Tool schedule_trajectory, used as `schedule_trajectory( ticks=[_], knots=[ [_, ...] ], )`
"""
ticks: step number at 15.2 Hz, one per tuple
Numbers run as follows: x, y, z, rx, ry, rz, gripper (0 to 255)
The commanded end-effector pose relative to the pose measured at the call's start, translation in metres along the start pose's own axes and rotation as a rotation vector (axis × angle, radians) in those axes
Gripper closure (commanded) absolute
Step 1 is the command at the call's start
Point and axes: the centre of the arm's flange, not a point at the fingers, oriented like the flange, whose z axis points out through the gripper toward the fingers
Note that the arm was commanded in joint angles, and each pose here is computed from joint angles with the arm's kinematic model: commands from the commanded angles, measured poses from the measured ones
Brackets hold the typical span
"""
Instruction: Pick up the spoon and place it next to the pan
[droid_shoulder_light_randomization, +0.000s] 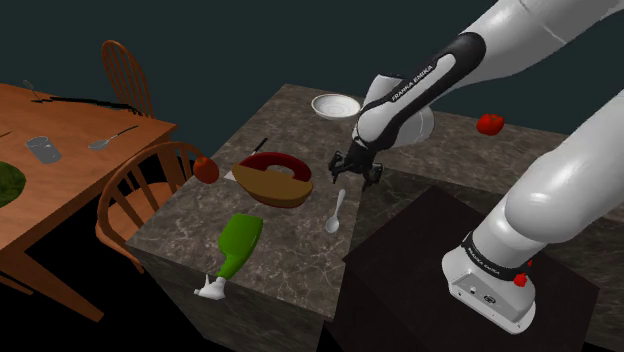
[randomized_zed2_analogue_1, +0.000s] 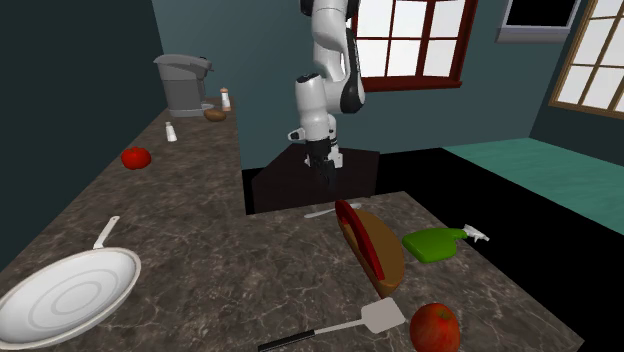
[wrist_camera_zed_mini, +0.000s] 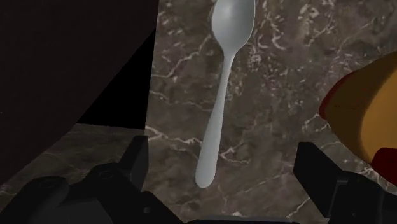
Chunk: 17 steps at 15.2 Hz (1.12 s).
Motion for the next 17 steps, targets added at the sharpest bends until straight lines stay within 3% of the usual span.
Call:
schedule_trajectory(
  ticks=[1,3,10,17],
  knots=[
    [-0.001,-0.001,0.026,0.009,-0.008,0.059,0],
    [0.000,-0.004,0.044,0.015,-0.015,0.098,0],
    [-0.001,-0.005,0.084,0.015,-0.015,0.098,0],
    [-0.001,-0.005,0.084,0.015,-0.015,0.098,0]
  ],
)
